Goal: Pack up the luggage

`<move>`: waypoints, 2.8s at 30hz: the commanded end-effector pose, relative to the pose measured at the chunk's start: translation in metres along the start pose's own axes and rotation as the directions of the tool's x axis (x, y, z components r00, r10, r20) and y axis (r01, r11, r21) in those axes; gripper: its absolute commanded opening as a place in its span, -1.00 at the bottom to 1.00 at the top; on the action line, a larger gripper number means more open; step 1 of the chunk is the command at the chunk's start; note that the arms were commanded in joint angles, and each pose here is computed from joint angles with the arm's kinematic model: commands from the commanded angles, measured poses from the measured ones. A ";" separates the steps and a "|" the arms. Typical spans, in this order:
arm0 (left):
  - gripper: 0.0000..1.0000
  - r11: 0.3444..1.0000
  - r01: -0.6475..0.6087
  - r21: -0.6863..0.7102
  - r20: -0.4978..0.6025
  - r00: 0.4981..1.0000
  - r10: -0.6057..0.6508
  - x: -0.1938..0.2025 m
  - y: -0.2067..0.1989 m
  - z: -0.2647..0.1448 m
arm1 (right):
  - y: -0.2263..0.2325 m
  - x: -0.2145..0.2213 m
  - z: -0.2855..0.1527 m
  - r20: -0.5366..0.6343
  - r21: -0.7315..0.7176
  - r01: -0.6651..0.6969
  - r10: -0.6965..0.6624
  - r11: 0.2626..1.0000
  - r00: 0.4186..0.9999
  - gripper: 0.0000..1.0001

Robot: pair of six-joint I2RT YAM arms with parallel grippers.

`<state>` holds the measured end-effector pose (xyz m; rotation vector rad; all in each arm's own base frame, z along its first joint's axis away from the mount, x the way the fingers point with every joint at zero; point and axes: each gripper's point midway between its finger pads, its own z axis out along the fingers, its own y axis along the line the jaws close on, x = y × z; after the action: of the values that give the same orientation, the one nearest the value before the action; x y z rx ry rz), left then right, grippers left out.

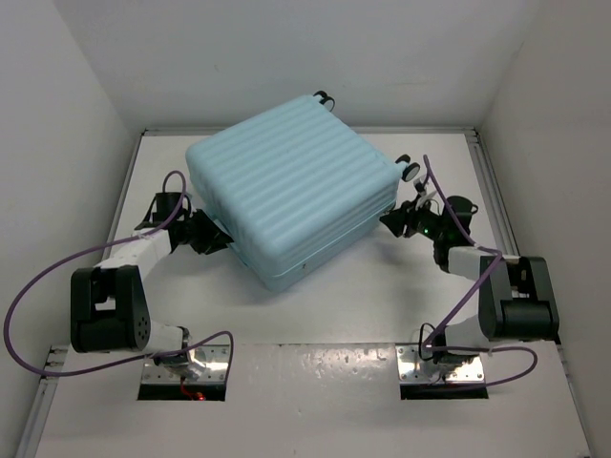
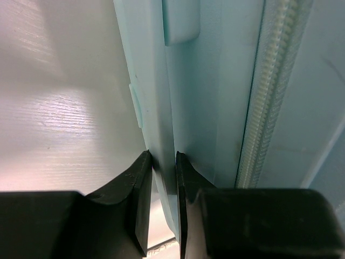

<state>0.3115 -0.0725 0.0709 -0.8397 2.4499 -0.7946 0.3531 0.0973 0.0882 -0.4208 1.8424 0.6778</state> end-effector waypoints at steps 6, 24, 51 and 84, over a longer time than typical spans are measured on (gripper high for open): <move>-1.00 0.997 -0.011 -0.073 0.061 0.998 0.015 -0.016 0.021 0.013 | -0.004 -0.032 0.016 0.094 -0.003 0.122 -0.121 0.993 0.988 -0.41; -1.00 0.955 -0.047 -0.292 0.112 0.990 0.083 -0.036 0.057 -0.007 | -0.024 -0.033 0.004 0.111 0.141 0.130 -0.146 0.982 0.983 -1.00; -0.46 0.851 -0.050 -0.523 0.143 0.979 0.145 -0.066 0.098 0.003 | -0.032 -0.024 -0.008 0.097 0.170 0.118 -0.136 0.978 0.986 -1.00; -1.00 0.700 -0.213 -0.682 0.039 0.945 0.325 -0.153 0.158 0.004 | -0.126 -0.047 -0.009 0.165 0.353 -0.019 -0.042 0.935 0.985 -1.00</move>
<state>0.3678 -0.0042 0.0496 -0.6831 2.6473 -0.4084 0.3826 0.0857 0.0895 -0.3601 1.7987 0.7238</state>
